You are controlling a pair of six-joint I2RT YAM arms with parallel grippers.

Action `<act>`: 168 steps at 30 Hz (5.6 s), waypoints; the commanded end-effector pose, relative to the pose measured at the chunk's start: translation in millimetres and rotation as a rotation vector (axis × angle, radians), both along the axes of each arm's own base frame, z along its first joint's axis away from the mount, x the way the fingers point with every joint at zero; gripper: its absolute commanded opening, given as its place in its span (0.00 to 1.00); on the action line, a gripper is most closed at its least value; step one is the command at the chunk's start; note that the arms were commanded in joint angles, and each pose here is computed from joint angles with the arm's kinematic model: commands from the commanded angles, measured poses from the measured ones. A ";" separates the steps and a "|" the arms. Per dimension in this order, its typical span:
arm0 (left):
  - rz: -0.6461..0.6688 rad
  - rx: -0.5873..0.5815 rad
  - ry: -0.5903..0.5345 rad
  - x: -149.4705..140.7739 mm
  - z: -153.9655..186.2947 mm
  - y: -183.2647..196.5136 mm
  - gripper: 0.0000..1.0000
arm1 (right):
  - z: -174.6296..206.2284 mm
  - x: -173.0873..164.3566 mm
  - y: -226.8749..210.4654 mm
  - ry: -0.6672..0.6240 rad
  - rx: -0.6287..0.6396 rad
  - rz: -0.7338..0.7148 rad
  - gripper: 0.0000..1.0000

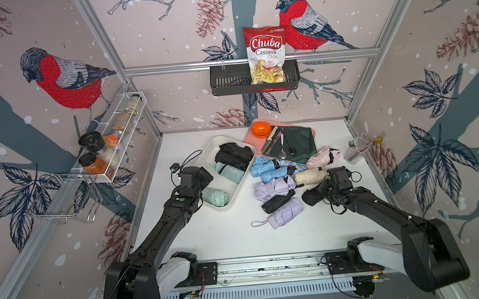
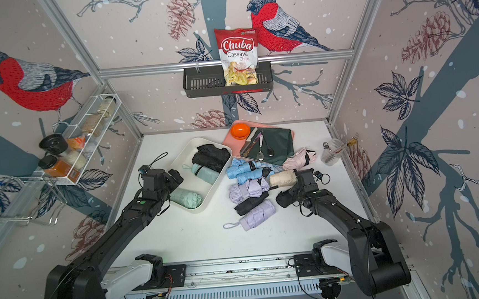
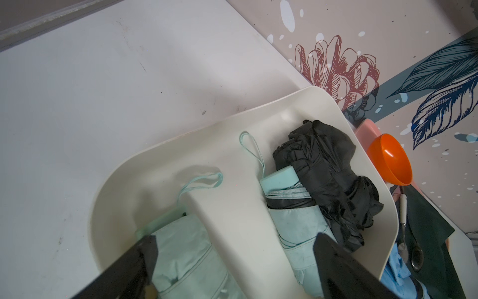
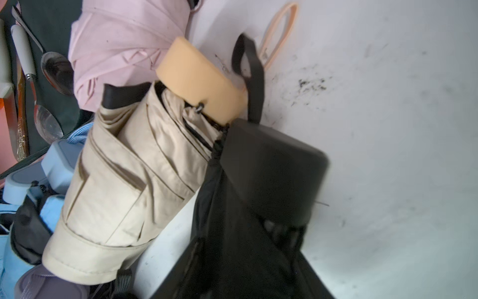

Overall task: Put the umbrella into the storage box
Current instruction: Pick up the umbrella from the center of the board, then place the umbrella in the storage box, then pick up the umbrella from the center of the board.

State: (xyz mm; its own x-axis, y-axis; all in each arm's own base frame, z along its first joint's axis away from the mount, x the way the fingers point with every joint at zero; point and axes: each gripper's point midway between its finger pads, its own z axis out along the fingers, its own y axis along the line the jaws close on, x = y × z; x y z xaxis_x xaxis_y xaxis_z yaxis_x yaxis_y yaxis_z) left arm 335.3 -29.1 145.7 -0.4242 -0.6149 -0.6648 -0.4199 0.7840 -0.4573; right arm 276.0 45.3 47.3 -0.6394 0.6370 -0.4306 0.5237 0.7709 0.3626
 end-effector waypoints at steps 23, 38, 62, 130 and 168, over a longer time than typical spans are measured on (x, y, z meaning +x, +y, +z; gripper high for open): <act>0.053 -0.024 -0.025 -2.2 -0.1 5.5 0.98 | 203.7 45.2 158.1 -0.494 -0.387 0.806 0.00; 0.115 -0.082 -0.036 -8.2 -3.7 9.7 0.98 | 232.3 71.2 393.6 -0.854 -0.443 1.541 0.00; 0.144 -0.076 -0.059 -11.8 1.2 15.6 0.98 | 103.9 65.8 487.8 -0.579 -0.331 1.858 0.00; 0.130 -0.079 -0.074 -5.7 8.8 12.9 0.98 | 102.2 117.0 466.2 -0.460 -0.504 1.505 0.77; -0.036 -0.014 -0.138 -0.4 31.4 -3.8 0.98 | 28.1 -91.5 157.0 0.077 0.246 0.360 0.80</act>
State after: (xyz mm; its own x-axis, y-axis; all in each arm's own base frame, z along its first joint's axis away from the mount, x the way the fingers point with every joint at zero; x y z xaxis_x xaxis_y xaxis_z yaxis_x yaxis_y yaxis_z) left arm 327.4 -27.7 164.4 -0.3694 -0.6184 -0.6936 -0.3706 0.7825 -0.5003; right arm 196.3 203.1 80.1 -0.8763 0.3505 -0.3304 0.1728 0.8690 0.4636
